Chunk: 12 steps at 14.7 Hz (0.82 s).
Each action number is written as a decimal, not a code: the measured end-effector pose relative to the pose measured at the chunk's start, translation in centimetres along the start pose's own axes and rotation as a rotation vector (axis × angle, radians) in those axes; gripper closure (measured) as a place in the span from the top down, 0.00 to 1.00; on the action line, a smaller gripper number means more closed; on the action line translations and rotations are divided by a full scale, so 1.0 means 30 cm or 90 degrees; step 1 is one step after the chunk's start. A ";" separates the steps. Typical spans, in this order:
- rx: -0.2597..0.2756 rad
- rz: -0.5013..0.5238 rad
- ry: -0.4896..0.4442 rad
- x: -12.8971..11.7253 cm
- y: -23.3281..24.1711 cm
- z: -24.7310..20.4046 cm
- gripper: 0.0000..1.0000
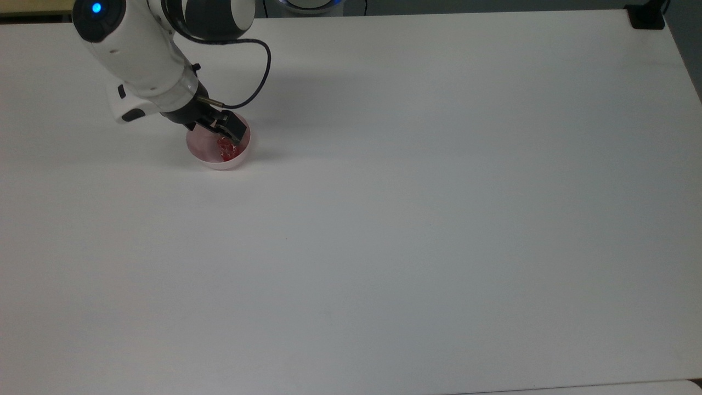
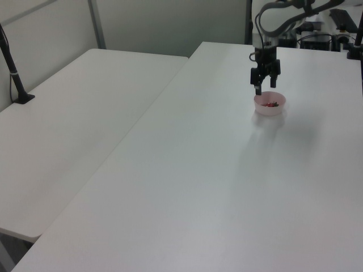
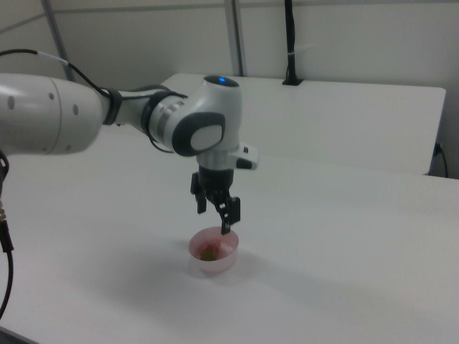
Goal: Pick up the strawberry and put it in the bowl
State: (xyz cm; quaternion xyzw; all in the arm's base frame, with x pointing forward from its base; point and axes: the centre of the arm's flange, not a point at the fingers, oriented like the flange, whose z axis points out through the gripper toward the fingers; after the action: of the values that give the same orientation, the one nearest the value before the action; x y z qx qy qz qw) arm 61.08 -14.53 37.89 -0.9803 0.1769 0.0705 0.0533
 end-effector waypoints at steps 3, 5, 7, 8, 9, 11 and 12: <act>0.004 -0.022 0.006 -0.067 -0.062 -0.228 1.00; 0.003 -0.035 0.003 -0.147 -0.106 -0.389 1.00; 0.003 -0.046 0.026 -0.226 -0.163 -0.515 1.00; 0.003 -0.052 0.034 -0.271 -0.199 -0.564 1.00; 0.001 -0.061 0.035 -0.316 -0.239 -0.600 1.00; -0.001 -0.076 0.045 -0.392 -0.313 -0.658 1.00; -0.001 -0.086 0.050 -0.423 -0.338 -0.681 1.00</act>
State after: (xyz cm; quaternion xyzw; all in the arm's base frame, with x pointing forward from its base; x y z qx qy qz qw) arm 55.34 -3.43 60.81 -0.9920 0.1126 0.0282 0.0502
